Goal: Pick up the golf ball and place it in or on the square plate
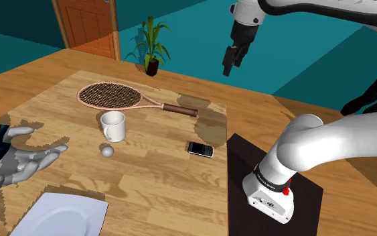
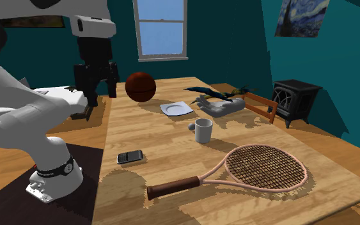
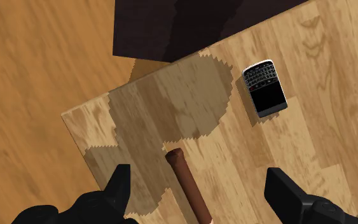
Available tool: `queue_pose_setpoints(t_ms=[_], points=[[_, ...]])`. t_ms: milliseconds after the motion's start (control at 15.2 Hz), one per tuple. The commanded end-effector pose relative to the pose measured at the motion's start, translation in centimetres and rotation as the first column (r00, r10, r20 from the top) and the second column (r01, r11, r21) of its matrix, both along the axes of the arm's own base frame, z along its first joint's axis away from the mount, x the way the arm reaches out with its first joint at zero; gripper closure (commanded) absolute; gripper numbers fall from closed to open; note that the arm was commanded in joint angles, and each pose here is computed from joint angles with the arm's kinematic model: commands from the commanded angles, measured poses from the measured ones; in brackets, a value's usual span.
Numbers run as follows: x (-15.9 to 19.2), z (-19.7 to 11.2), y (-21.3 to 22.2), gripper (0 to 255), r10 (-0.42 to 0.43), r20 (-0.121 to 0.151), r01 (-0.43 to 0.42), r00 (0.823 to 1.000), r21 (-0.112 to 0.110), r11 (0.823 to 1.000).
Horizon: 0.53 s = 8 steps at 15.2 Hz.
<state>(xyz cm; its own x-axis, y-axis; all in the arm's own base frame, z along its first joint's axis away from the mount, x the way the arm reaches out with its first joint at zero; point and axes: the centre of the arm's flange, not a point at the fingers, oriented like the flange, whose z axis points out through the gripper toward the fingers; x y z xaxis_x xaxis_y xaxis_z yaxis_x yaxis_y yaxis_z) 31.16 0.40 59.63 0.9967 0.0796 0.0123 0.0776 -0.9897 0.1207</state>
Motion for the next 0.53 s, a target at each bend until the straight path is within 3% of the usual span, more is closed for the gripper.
queue_pose_setpoints(t_ms=[0, 462], points=[[0.0, 0.0, 0.0, 0, 0.000, 0.000, 0.000, 1.000, 0.000, 1.000], [3.3, -5.0, 6.6, 0, 0.017, 0.015, -0.017, 1.000, 0.017, 1.000]])
